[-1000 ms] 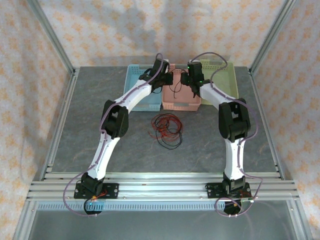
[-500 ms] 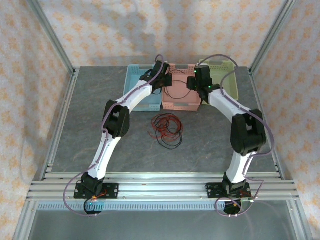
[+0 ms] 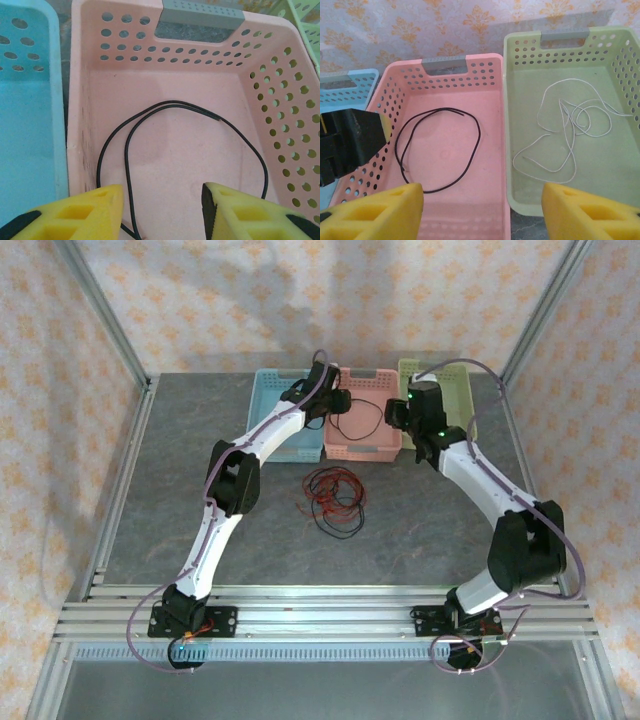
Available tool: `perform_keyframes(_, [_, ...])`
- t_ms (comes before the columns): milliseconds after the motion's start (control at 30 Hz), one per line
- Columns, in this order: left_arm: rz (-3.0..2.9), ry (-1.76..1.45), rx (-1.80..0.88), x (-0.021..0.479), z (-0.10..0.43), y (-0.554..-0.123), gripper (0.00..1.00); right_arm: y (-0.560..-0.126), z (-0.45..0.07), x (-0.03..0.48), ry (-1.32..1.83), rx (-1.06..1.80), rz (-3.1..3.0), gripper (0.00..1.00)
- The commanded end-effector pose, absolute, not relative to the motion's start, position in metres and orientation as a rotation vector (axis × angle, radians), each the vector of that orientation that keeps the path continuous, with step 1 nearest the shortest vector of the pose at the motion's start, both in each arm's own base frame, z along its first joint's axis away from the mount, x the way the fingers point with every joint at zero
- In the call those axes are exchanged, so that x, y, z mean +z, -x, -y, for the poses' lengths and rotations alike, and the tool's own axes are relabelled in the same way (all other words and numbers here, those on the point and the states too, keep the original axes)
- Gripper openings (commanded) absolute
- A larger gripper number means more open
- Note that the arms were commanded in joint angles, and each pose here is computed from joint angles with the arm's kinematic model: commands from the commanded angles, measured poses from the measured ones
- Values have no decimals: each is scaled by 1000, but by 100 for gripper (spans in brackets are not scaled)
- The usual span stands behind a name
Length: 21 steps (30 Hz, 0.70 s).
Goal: Untangle the cables
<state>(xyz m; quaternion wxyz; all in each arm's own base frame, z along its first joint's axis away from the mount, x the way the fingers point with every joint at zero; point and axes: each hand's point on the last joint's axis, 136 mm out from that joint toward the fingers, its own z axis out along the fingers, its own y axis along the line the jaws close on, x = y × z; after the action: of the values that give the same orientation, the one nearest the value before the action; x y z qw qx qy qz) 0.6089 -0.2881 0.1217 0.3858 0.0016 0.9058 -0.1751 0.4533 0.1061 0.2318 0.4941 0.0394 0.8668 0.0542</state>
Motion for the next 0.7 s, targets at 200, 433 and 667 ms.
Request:
perform_keyframes(200, [-2139,-170,-304,225,310,-574,50,-426,-109,217,-215,289,-2144,60])
perform_keyframes(433, [-2027,-212,-356,267,314,-502,49,-390,-115,189,-251,344,-2171,58])
perform_keyframes(667, [-2021,-152,-452,261,281,-436,49,-345,-139,159,-209,380,-2274,54])
